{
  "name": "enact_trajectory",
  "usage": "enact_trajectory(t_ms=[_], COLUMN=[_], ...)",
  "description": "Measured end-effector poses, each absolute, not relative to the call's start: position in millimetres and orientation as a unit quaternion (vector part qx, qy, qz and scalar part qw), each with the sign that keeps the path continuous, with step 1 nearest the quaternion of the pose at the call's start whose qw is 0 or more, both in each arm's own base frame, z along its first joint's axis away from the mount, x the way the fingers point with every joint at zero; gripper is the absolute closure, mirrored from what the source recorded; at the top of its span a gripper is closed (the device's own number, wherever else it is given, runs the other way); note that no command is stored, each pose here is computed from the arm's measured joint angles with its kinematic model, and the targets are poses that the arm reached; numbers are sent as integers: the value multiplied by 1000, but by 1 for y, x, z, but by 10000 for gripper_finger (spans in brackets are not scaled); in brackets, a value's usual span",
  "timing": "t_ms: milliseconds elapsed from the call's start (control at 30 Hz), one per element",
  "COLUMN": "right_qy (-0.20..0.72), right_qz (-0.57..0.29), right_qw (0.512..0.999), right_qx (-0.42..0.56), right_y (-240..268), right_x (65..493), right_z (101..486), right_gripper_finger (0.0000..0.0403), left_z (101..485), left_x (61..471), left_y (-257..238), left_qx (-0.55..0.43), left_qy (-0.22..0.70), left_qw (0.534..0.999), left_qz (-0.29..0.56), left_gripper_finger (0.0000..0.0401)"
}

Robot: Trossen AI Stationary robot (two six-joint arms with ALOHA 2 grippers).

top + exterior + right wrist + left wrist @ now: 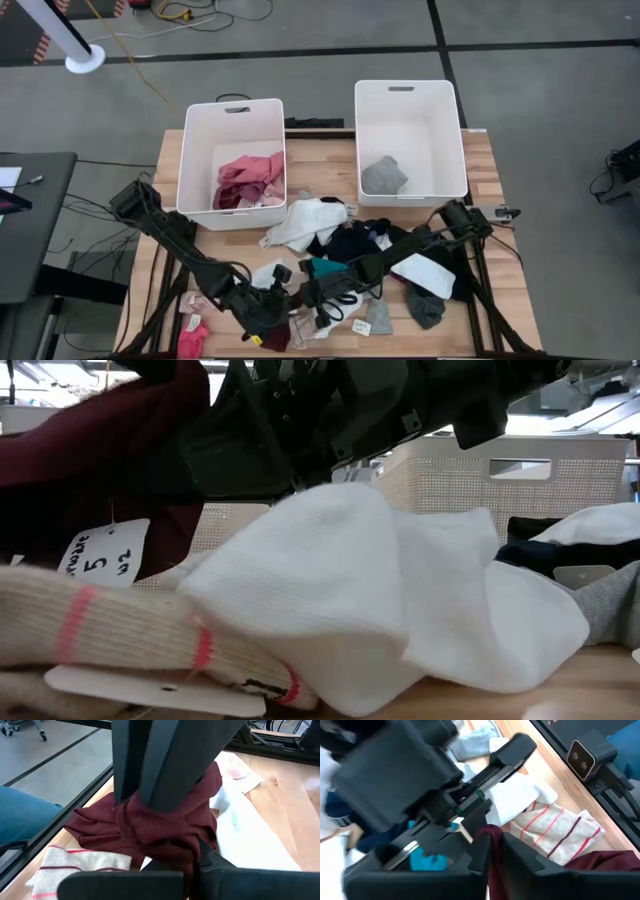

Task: Sort clothes
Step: Put the dark red underwear into the left white bin

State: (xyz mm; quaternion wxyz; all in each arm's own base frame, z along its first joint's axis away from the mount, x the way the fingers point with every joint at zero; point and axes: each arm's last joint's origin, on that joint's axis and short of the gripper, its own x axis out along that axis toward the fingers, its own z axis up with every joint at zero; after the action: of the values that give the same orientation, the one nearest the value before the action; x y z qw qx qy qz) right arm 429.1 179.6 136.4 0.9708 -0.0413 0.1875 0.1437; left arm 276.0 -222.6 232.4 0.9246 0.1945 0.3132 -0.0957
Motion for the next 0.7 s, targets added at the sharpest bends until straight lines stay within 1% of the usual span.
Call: enact_trajectory(t_ms=[200,333,400,500,700], right_qy=[178,160,146,124,79], right_qz=[146,150,152,154,150], right_qw=[971,973,974,976,977], right_qx=[-56,-72,-81,-96,-126], right_y=[178,176,175,173,161], right_x=[426,422,419,413,399], right_z=[156,179,193,216,262], right_gripper_finger=[398,399,400,400,400], left_z=[261,284,293,299,290], left_x=[253,232,222,206,187], left_y=[-221,-219,-219,-219,-222], left_qx=[188,161,150,141,122], left_qy=[288,266,258,264,302], left_qw=[935,946,950,950,943], left_qz=[-86,-89,-88,-86,-70], left_gripper_finger=[279,242,233,231,235])
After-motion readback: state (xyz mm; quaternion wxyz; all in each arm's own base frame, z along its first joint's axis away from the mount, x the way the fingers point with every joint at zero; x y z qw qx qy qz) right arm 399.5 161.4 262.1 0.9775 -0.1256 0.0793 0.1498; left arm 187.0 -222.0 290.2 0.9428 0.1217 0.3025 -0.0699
